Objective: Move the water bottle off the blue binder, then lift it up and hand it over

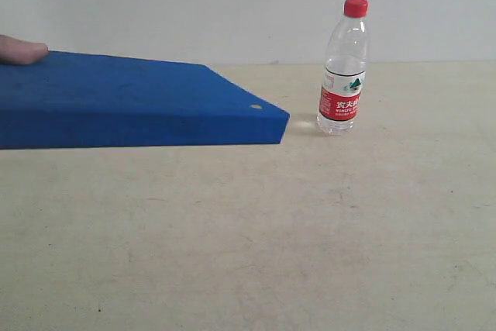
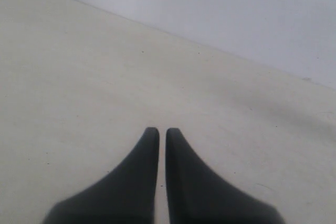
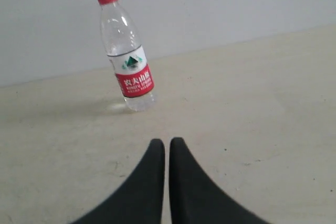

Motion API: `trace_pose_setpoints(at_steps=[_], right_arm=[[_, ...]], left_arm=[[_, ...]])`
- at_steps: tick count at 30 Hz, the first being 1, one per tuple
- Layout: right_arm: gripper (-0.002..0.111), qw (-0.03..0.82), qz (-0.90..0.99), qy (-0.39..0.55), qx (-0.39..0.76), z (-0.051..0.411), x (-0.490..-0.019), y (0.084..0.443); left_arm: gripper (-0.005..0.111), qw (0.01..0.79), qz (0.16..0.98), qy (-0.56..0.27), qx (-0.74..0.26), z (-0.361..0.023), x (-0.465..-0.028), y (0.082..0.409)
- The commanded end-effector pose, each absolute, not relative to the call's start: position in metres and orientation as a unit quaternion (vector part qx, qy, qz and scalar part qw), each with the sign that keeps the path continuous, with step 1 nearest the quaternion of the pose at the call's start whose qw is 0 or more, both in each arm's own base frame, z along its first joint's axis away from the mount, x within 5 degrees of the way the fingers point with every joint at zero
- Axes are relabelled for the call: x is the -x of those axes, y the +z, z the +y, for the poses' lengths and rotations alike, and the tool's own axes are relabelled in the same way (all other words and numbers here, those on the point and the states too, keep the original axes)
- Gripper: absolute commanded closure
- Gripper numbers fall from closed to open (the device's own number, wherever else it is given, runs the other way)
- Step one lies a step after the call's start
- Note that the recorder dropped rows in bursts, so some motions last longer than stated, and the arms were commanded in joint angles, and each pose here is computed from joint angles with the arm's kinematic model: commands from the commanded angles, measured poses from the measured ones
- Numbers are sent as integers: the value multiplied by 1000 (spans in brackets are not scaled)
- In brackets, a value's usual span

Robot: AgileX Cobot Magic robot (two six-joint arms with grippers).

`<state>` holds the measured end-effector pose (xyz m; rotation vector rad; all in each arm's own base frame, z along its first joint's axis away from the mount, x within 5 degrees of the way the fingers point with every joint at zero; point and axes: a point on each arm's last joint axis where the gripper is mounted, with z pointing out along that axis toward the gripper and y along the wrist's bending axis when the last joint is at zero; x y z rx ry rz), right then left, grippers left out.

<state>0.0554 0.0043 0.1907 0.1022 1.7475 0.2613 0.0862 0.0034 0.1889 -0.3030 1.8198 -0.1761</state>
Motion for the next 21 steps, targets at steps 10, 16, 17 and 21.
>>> trace_pose_setpoints(at_steps=[10, 16, 17, 21], right_arm=[[109, 602, 787, 126, 52, 12, -53, 183], [109, 605, 783, 115, 85, 13, -52, 183], [109, 605, 783, 115, 85, 13, -52, 183], [109, 607, 782, 117, 85, 13, -52, 184]], left_arm=[[102, 598, 787, -77, 129, 3, -86, 188], [102, 598, 787, -77, 129, 3, -86, 188], [102, 598, 787, -77, 129, 3, -86, 188], [102, 598, 787, -77, 129, 3, -86, 188]])
